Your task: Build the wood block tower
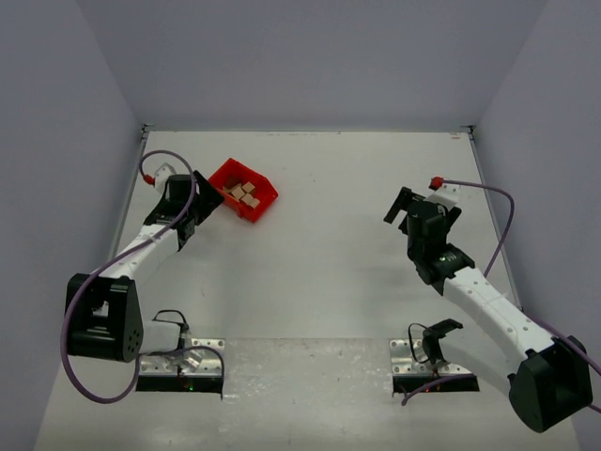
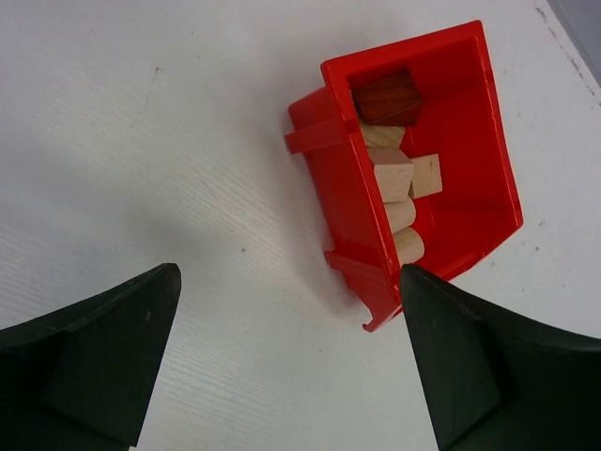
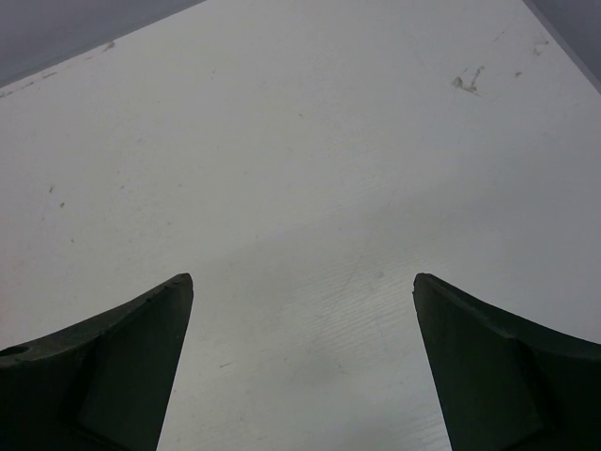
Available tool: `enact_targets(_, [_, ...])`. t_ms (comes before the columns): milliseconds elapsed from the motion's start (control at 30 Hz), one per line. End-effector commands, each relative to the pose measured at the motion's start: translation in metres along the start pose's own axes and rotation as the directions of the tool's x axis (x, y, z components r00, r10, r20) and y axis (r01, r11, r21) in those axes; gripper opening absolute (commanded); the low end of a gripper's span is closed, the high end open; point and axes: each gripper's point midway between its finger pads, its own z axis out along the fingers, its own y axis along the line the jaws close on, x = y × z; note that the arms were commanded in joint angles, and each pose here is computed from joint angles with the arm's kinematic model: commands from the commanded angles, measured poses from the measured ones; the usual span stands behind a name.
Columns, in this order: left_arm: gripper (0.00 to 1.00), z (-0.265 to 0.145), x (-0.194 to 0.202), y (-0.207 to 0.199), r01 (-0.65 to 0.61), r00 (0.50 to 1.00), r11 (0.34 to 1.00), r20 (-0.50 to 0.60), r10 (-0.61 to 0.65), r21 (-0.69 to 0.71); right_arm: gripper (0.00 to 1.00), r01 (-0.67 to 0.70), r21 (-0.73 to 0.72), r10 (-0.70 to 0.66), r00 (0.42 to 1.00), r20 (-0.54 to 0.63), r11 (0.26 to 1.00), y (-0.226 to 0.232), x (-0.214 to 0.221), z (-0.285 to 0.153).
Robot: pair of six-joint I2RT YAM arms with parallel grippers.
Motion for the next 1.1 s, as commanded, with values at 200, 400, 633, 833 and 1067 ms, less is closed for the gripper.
enact_targets(200, [0.84, 0.037, -0.022, -0.017, 0.061, 0.997, 0.997, 0.052, -0.059, -0.044, 0.99, 0.032, -0.026, -0.032, 0.999, 0.011, 0.999, 0.007, 0.003, 0.007])
enact_targets(400, [0.78, 0.060, -0.015, -0.023, 0.049, 0.999, 0.997, 0.014, -0.049, -0.055, 0.99, 0.066, -0.029, -0.066, 0.998, -0.006, 0.997, 0.010, 0.007, 0.012])
enact_targets(633, [0.64, 0.083, -0.008, -0.034, 0.029, 0.999, 0.999, -0.025, -0.030, -0.038, 0.99, 0.099, -0.017, -0.099, 0.995, -0.024, 0.995, 0.011, 0.011, 0.018])
enact_targets(833, [0.38, 0.098, -0.013, -0.032, -0.011, 1.000, 0.997, -0.016, 0.010, -0.082, 0.99, 0.120, -0.002, -0.120, 0.992, -0.032, 0.993, 0.009, 0.012, 0.020])
enact_targets(1067, [0.02, 0.110, -0.017, -0.035, -0.086, 0.996, 0.992, -0.018, 0.085, -0.096, 0.99, 0.138, 0.011, -0.137, 0.990, -0.041, 0.990, 0.006, 0.014, 0.020])
